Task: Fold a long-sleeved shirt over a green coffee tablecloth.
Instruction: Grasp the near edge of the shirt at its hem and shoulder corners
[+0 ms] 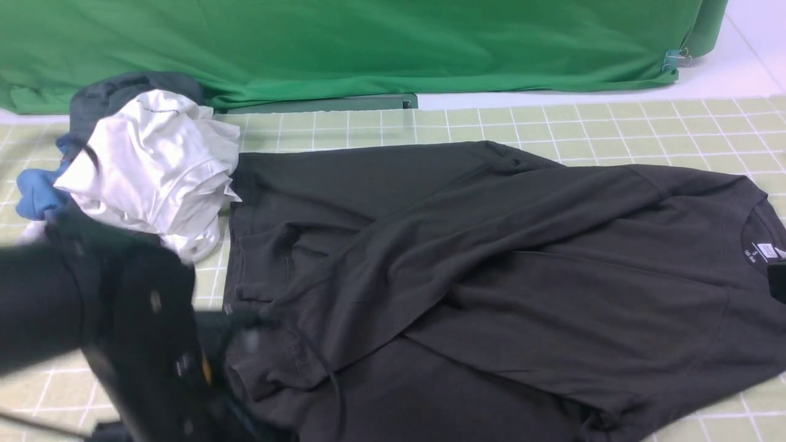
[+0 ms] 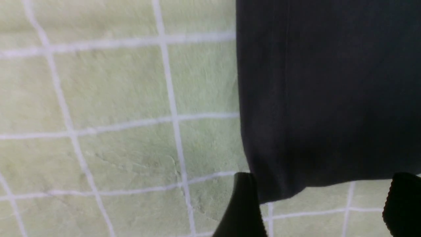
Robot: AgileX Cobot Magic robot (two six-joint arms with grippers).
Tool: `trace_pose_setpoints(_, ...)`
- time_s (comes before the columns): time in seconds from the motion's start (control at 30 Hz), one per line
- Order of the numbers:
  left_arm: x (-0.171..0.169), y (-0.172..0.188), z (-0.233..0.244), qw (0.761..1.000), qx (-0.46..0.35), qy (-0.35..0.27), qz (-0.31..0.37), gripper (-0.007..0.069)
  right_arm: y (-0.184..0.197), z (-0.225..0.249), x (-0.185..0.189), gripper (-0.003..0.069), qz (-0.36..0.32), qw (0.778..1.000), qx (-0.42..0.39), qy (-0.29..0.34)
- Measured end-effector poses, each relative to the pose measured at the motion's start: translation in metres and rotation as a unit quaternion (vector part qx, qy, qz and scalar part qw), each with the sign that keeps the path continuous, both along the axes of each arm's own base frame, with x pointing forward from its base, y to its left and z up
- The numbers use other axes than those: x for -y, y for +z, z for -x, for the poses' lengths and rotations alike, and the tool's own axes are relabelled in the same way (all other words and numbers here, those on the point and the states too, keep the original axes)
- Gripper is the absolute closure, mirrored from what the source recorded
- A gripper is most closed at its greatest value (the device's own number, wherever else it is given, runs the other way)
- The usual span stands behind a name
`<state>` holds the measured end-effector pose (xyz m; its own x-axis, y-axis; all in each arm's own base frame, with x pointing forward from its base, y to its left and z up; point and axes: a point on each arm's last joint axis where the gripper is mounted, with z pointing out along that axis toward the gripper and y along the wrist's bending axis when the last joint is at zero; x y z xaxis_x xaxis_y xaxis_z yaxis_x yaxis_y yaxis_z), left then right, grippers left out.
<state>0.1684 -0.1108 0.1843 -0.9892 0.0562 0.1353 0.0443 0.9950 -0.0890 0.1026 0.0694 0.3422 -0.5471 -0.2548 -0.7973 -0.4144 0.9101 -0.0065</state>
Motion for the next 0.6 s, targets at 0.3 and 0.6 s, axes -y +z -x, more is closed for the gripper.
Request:
trace_pose_setpoints(0.3, 0.003, -0.022, 0.013, 0.999, 0.041, 0.014, -0.006, 0.0113, 0.0, 0.0, 0.0, 0.0629, 0.0, 1.0, 0.0, 0.0)
trace_pose_setpoints(0.6, -0.004, -0.031, 0.018, 0.998, 0.044, 0.027, -0.027, 0.0205, 0.0, 0.001, -0.001, 0.0629, -0.007, 1.0, -0.007, 0.002)
